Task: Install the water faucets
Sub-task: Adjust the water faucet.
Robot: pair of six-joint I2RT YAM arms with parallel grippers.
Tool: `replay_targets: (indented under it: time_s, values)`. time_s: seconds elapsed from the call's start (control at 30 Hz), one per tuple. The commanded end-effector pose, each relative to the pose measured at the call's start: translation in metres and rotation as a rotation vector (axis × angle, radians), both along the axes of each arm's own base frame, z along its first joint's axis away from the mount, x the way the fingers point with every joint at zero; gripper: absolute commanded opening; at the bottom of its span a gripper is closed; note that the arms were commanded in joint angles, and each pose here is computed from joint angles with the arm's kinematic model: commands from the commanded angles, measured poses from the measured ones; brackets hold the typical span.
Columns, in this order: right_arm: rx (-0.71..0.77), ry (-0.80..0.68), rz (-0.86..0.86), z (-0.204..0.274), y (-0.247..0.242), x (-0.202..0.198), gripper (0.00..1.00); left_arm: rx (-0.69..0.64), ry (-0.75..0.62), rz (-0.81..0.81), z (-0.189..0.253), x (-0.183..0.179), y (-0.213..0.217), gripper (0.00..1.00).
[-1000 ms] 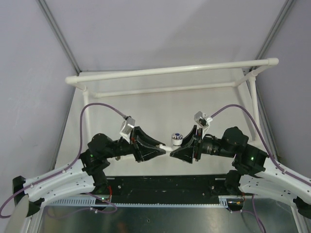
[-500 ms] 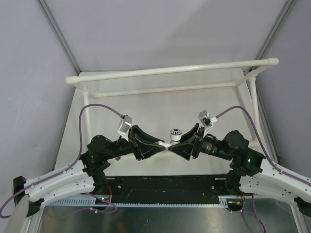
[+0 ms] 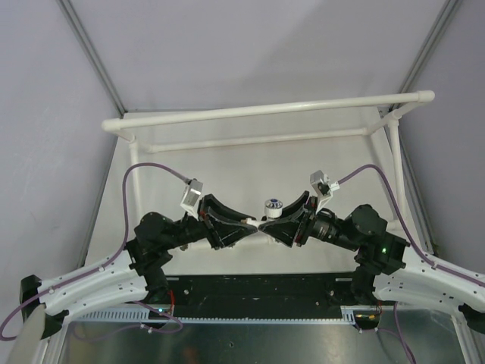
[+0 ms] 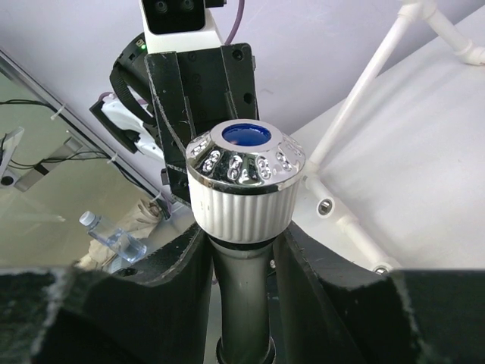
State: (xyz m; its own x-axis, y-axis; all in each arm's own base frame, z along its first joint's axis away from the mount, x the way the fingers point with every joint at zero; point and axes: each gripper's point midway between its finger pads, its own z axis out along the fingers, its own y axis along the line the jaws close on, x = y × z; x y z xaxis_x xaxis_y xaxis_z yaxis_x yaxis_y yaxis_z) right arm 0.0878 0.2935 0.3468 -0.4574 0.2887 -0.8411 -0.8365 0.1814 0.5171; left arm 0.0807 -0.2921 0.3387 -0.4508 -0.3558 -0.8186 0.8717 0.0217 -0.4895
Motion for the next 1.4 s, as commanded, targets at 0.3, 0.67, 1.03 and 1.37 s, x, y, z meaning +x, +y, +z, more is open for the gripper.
replay_targets:
  time_s: [0.3, 0.67, 1.03, 1.37]
  values:
    - [0.050, -0.031, -0.057, 0.014, -0.003, 0.008, 0.25, -0.068, -0.024, -0.014, 0.015, -0.004, 0.001, 0.00]
    - [0.058, -0.036, -0.154, 0.018, -0.012, 0.021, 0.00, -0.054, -0.020, -0.032, 0.012, -0.005, -0.004, 0.19]
    - [0.057, -0.021, -0.138, 0.017, -0.013, 0.017, 0.08, -0.058, -0.017, -0.038, 0.016, -0.005, -0.006, 0.02]
    - [0.082, -0.030, -0.137, 0.024, -0.014, 0.016, 0.38, -0.076, -0.021, -0.005, 0.017, -0.002, -0.001, 0.00]
